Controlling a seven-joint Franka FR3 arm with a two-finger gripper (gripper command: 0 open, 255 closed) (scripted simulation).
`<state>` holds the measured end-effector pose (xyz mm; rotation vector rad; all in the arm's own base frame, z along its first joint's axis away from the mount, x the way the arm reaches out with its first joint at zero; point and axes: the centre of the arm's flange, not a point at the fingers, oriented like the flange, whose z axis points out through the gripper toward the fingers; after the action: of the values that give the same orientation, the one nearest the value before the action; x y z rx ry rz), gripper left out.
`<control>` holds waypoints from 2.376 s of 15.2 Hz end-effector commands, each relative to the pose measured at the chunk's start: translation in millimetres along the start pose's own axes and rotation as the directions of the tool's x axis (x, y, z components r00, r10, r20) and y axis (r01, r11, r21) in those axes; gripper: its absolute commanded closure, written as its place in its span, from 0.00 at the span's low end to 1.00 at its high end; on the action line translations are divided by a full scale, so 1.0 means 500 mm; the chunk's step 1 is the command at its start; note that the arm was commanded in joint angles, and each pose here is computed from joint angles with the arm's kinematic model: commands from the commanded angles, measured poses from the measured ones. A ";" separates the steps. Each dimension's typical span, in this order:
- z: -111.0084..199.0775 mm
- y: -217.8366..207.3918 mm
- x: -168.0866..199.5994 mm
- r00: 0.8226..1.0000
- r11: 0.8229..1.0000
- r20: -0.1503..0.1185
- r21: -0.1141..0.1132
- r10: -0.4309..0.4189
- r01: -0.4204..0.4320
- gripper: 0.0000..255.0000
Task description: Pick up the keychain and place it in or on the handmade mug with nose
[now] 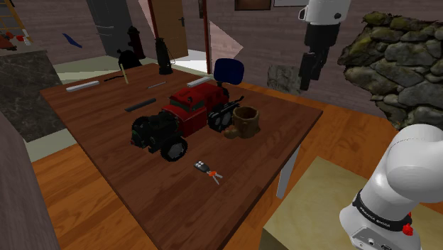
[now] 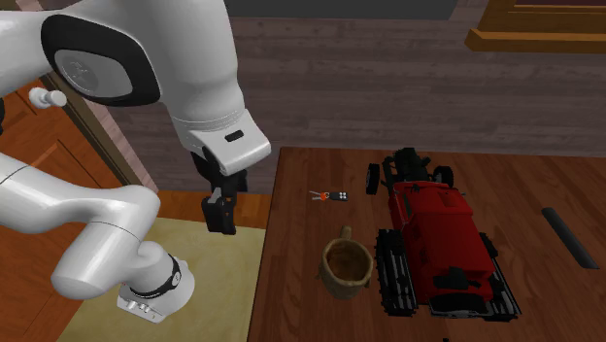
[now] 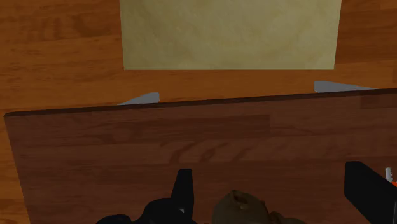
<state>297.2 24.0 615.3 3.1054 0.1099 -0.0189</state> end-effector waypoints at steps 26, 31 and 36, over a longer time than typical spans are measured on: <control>0.383 -0.451 0.271 0.999 1.000 -0.043 0.019 0.015 -0.014 0.00; 0.457 -0.541 0.328 0.998 1.000 -0.052 0.023 0.018 -0.017 0.00; 0.505 -0.549 0.335 0.998 1.000 -0.052 0.023 0.018 -0.017 0.00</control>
<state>441.8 300.6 356.4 3.1301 0.0840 0.0617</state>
